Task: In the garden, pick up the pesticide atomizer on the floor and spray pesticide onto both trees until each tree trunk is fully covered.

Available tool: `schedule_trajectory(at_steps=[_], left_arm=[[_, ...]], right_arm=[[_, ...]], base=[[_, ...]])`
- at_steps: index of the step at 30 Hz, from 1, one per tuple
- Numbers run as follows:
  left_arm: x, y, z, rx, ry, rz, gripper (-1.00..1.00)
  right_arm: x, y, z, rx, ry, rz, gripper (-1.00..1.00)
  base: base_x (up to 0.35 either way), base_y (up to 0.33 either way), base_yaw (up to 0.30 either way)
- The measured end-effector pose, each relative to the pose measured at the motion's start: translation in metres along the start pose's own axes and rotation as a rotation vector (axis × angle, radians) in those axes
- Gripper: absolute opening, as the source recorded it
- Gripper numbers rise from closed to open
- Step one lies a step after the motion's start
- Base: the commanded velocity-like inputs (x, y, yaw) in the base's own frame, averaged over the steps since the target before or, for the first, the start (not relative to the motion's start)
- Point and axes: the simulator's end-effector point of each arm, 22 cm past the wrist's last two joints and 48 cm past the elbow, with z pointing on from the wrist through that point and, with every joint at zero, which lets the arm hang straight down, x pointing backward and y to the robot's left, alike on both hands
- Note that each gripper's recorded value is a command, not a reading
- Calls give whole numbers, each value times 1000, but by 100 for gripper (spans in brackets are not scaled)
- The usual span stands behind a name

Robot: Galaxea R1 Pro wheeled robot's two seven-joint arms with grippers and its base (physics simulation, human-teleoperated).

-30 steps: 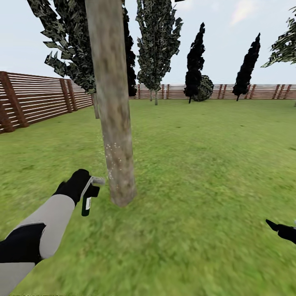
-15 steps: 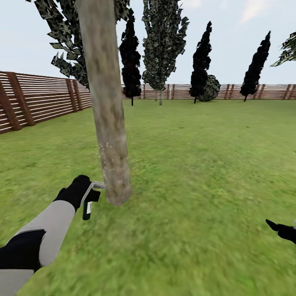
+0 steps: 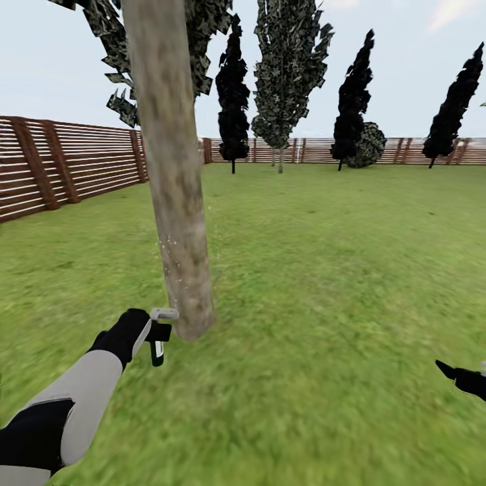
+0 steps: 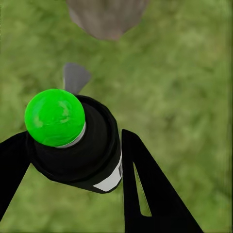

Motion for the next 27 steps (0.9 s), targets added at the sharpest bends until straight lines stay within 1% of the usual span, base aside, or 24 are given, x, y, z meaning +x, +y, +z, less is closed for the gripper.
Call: schedule_trajectory(at_steps=[10,14,18,27], left_arm=[[0,0,0,0,0,0,-100],[0,0,0,0,0,0,-100],[0,-1,0,1,0,2,-100],[0,-2,0,3,0,0,-100]], right_arm=[[0,0,0,1,0,-1,100],[0,0,0,0,0,-1,100],[0,0,0,0,0,-1,100],[0,0,0,0,1,-1,100]], base=[[159,-303,249],[135,-306,112],[81,-318,118],[14,-321,247]])
